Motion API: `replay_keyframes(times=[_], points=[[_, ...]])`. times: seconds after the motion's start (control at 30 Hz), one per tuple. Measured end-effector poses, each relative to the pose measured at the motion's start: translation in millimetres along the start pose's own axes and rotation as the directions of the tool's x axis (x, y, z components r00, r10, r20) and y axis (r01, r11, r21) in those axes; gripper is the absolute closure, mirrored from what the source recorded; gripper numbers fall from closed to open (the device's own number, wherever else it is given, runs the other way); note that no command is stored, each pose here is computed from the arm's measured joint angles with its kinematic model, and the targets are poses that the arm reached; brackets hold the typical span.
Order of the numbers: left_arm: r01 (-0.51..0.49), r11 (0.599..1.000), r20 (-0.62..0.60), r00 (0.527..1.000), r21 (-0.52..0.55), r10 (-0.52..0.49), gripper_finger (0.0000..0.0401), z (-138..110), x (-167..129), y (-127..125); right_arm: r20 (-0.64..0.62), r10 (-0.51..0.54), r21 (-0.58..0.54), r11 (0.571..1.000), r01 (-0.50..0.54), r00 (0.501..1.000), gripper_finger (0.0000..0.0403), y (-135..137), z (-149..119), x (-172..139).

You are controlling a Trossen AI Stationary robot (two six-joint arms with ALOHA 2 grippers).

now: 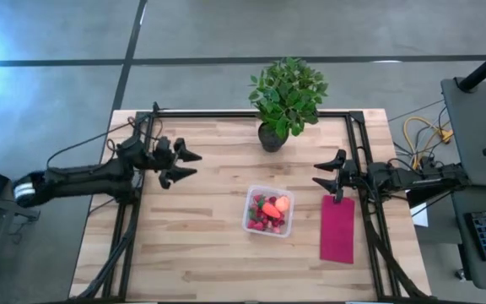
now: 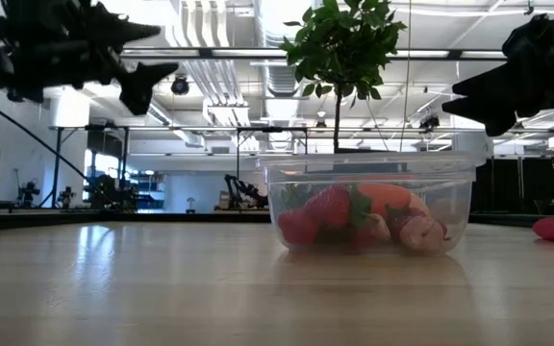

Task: Pick and placing Produce into tupperware
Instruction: Return to Home Position

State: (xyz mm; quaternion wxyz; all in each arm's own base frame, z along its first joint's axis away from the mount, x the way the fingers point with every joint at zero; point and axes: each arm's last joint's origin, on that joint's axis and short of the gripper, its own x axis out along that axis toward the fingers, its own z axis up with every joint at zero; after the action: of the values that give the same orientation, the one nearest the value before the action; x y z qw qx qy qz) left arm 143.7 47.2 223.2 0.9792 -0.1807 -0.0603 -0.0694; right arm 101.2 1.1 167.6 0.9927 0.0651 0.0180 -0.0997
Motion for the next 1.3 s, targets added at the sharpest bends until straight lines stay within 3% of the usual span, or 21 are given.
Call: replay_keyframes(times=[0.23, 0.33, 0.5, 0.9, 0.93, 1.03, 1.1, 1.17, 1.23, 1.3], points=[[-0.149, 0.985, 0.002, 0.989, -0.091, 0.150, 0.0140, -29, -17, 15, 0.011, 0.002, 0.142, 0.990, -0.003, 1.000, 0.0170, 0, 1, 0], [-0.136, 0.983, 0.010, 0.990, -0.120, 0.138, 0.0140, -42, -23, 15, 0.011, 0.002, 0.194, 0.981, -0.004, 1.000, 0.0170, 0, 1, 0], [-0.134, 0.990, 0.025, 0.991, -0.034, 0.135, 0.0140, -40, -23, 14, 0.011, 0.002, 0.202, 0.979, -0.004, 1.000, 0.0170, 0, 1, 0], [-0.181, 0.983, -0.050, 0.982, 0.002, 0.181, 0.0140, -50, -21, 21, 0.012, 0.003, 0.203, 0.979, -0.005, 1.000, 0.0170, 0, 1, 0], [-0.183, 0.983, -0.047, 0.982, -0.021, 0.181, 0.0140, -50, -20, 21, 0.012, 0.002, 0.203, 0.979, -0.005, 1.000, 0.0170, 0, 1, 0], [-0.168, 0.926, -0.003, 0.984, -0.339, 0.178, 0.0140, -42, -15, 21, 0.012, 0.003, 0.203, 0.979, -0.005, 1.000, 0.0170, 0, 1, 0], [-0.170, 0.930, 0.030, 0.981, -0.326, 0.190, 0.0140, -35, -11, 22, 0.012, 0.003, 0.203, 0.979, -0.005, 1.000, 0.0170, 0, 1, 0], [-0.251, 0.931, 0.034, 0.963, -0.264, 0.269, 0.0140, -36, -10, 26, 0.012, 0.002, 0.203, 0.979, -0.005, 1.000, 0.0170, 0, 1, 0], [-0.305, 0.902, 0.053, 0.940, -0.306, 0.336, 0.0140, -35, -6, 29, 0.012, 0.003, 0.203, 0.979, -0.005, 1.000, 0.0170, 0, 1, 0], [-0.287, 0.892, 0.108, 0.933, -0.351, 0.343, 0.0140, -30, -3, 29, 0.013, 0.002, 0.203, 0.979, -0.005, 1.000, 0.0170, 0, 1, 0]])
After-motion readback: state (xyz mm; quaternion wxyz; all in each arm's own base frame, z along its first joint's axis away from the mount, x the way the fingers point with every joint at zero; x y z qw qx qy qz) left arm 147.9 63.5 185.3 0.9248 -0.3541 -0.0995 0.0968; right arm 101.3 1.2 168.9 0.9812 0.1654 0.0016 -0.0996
